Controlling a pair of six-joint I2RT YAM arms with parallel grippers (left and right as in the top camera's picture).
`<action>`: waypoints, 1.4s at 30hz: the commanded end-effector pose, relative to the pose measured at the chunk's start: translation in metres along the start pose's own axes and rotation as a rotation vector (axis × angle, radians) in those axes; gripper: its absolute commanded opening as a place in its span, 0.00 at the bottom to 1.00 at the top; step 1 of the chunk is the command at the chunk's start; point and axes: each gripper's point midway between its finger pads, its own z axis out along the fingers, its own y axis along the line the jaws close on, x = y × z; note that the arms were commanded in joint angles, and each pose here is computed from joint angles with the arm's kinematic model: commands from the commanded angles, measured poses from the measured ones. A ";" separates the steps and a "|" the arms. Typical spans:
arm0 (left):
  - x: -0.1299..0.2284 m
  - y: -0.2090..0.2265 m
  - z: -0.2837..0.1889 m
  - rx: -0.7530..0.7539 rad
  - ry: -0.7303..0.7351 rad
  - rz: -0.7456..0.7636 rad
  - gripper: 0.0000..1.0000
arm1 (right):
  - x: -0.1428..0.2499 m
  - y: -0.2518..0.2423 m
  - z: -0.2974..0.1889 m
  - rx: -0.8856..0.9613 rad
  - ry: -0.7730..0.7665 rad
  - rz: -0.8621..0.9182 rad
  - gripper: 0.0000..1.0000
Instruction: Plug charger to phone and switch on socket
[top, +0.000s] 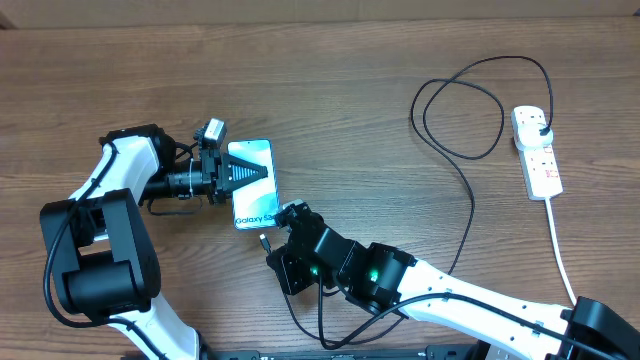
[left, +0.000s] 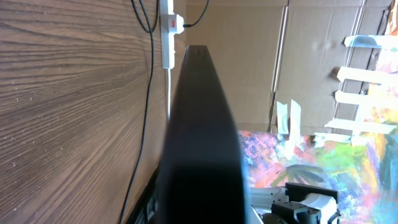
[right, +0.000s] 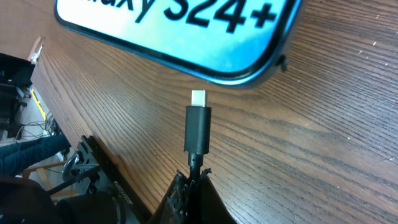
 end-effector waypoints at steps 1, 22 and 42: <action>0.000 -0.009 0.002 0.030 -0.008 0.051 0.04 | -0.004 0.005 -0.007 -0.013 -0.028 -0.019 0.04; 0.002 -0.010 0.006 0.030 0.006 0.048 0.04 | -0.002 0.004 -0.007 -0.006 -0.019 -0.018 0.04; 0.002 -0.008 0.009 0.024 0.014 0.069 0.04 | 0.001 0.002 -0.007 -0.003 -0.003 -0.023 0.04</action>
